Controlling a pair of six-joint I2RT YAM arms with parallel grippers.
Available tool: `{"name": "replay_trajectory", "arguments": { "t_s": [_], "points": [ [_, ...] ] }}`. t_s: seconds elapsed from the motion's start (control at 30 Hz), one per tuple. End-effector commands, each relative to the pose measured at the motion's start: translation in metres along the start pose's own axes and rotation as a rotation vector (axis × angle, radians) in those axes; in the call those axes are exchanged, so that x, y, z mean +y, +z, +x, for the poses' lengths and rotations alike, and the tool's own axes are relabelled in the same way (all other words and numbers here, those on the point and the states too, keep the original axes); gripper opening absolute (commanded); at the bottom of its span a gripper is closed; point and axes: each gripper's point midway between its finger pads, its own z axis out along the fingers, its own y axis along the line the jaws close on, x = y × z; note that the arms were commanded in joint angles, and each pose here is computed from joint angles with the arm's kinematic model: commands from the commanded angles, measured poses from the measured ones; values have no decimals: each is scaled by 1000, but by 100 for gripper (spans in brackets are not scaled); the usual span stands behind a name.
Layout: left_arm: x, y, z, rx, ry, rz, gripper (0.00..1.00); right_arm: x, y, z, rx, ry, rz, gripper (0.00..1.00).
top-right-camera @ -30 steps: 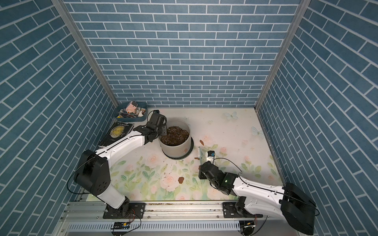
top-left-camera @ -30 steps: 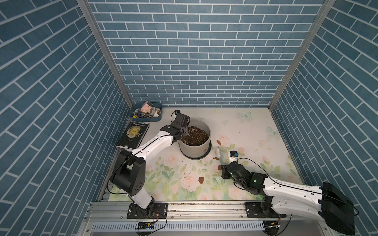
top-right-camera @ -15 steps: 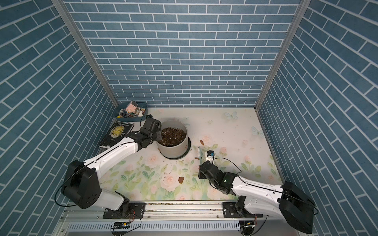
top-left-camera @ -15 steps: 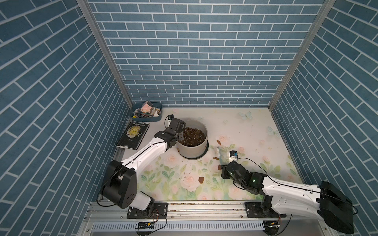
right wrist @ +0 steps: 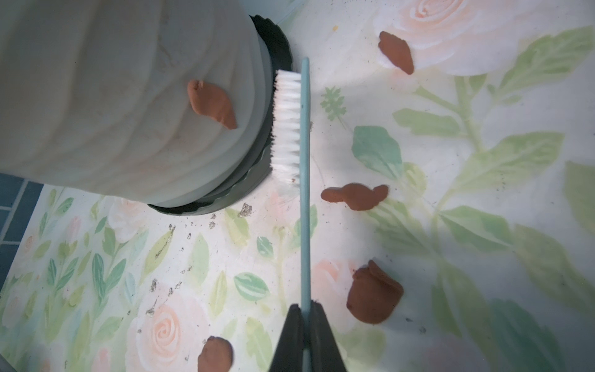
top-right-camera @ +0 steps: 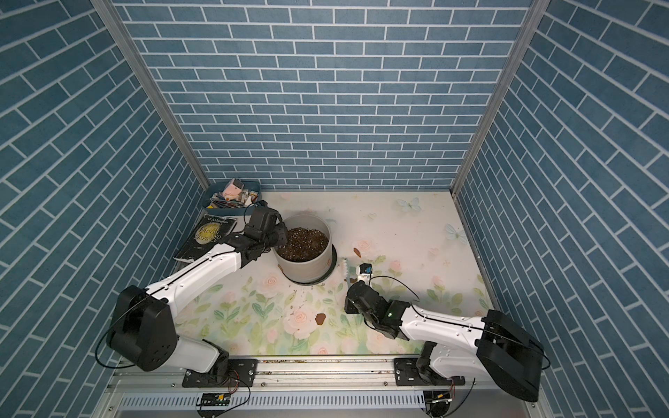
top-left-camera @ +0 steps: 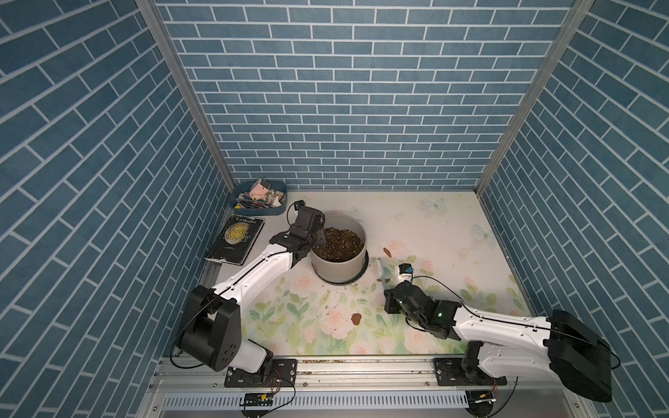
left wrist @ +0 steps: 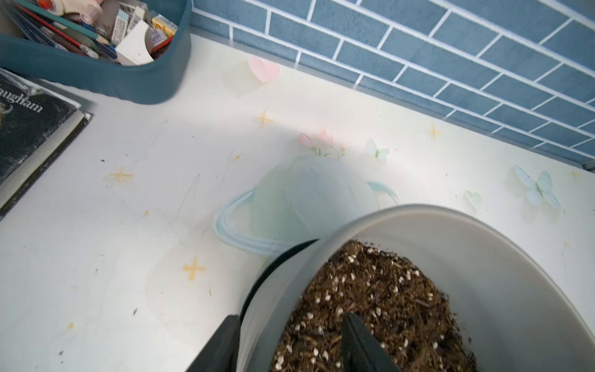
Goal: Scrub the dried mud off the ceramic pot
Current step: Rotate the pot on the tray.
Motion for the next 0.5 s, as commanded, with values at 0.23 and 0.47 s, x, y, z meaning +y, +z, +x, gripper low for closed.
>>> {"name": "replay_trajectory", "arguments": {
  "t_s": [0.23,0.47],
  "points": [
    [12,11,-3,-1,20,-31,42,17,14,-26,-28,75,-54,0],
    [14,7,1,8,24,-30,31,15,24,-31,-20,80,-48,0]
  ]
}}
